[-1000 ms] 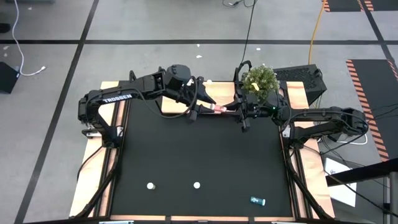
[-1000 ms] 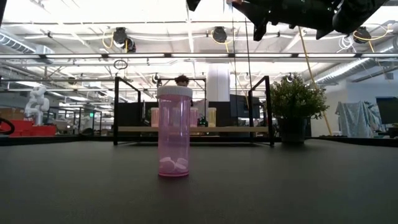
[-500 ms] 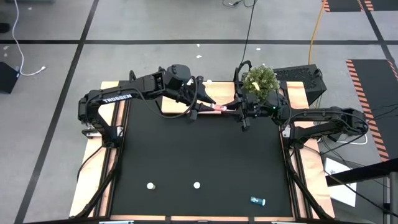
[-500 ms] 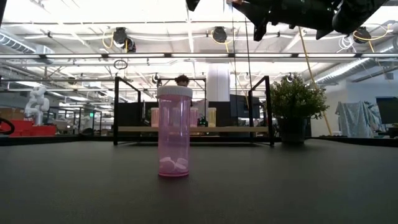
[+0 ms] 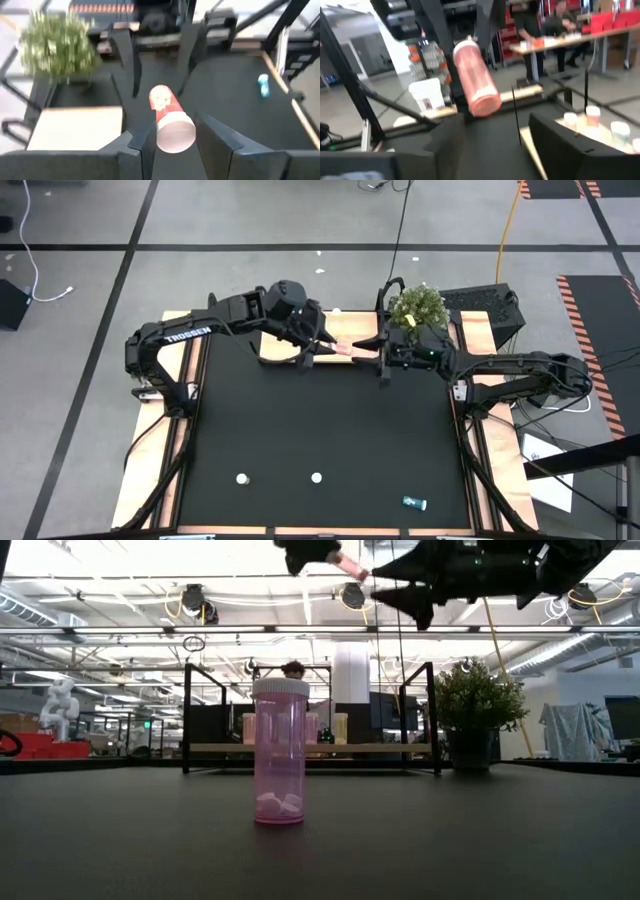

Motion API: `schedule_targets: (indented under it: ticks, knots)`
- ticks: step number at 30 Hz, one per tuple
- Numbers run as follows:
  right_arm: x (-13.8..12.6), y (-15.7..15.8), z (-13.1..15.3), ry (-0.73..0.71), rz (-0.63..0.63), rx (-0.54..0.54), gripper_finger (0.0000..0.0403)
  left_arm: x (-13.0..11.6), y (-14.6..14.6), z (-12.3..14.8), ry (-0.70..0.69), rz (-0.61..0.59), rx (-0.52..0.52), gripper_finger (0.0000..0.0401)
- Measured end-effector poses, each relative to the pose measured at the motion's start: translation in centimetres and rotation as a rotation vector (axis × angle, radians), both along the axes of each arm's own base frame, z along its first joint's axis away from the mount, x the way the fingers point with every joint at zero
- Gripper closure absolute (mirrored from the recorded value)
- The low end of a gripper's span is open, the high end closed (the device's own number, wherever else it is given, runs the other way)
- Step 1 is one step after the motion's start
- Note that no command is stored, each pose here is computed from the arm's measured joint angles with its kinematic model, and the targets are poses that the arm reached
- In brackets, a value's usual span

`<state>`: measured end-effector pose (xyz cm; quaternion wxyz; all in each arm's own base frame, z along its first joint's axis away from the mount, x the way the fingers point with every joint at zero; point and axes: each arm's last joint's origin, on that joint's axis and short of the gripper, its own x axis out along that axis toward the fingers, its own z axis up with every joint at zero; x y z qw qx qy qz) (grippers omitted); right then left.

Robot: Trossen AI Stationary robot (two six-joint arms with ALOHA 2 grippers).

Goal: Pick and place medicine bottles onto shelf by color
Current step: Put the orange pill bottle on the shelf aligned with the other orange pill bottles

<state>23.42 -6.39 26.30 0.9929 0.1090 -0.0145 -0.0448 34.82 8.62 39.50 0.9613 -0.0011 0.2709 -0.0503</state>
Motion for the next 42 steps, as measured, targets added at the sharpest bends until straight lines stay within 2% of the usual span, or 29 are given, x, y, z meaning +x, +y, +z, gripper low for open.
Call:
schedule_targets:
  ticks: [4, 6, 12, 19, 27, 31, 35, 42]
  knots:
    - [0.0, 0.0, -1.0, 0.100, 0.000, 0.051, 0.0136, -1.4, 1.0, -0.9, 0.131, 0.008, 0.024, 0.0278]
    - [-0.1, 0.0, -1.4, 0.135, 0.002, 0.069, 0.0122, -2.4, 1.8, -1.6, 0.241, 0.026, 0.047, 0.0278]
    - [-0.1, 0.0, -1.7, 0.163, -0.002, 0.074, 0.0119, -5.3, 5.6, -4.3, 0.567, 0.094, 0.085, 0.0279]
    - [-0.1, -0.2, -1.6, 0.163, -0.070, 0.063, 0.0123, -4.8, 9.7, -8.7, 0.733, 0.145, 0.043, 0.0279]
    - [-0.1, -0.2, -1.7, 0.167, -0.073, 0.101, 0.0124, -4.4, 11.8, -13.3, 0.946, 0.149, -0.048, 0.0274]
    - [-0.2, -0.1, -1.9, 0.180, -0.073, 0.113, 0.0124, -4.1, 11.9, -14.2, 0.985, 0.150, -0.047, 0.0273]
    - [-0.2, -0.1, -1.9, 0.183, -0.071, 0.111, 0.0124, -3.6, 12.2, -14.4, 0.950, 0.174, -0.037, 0.0273]
    - [-0.2, -0.1, -1.9, 0.188, -0.070, 0.108, 0.0124, -3.5, 12.3, -14.7, 0.967, 0.213, -0.059, 0.0272]
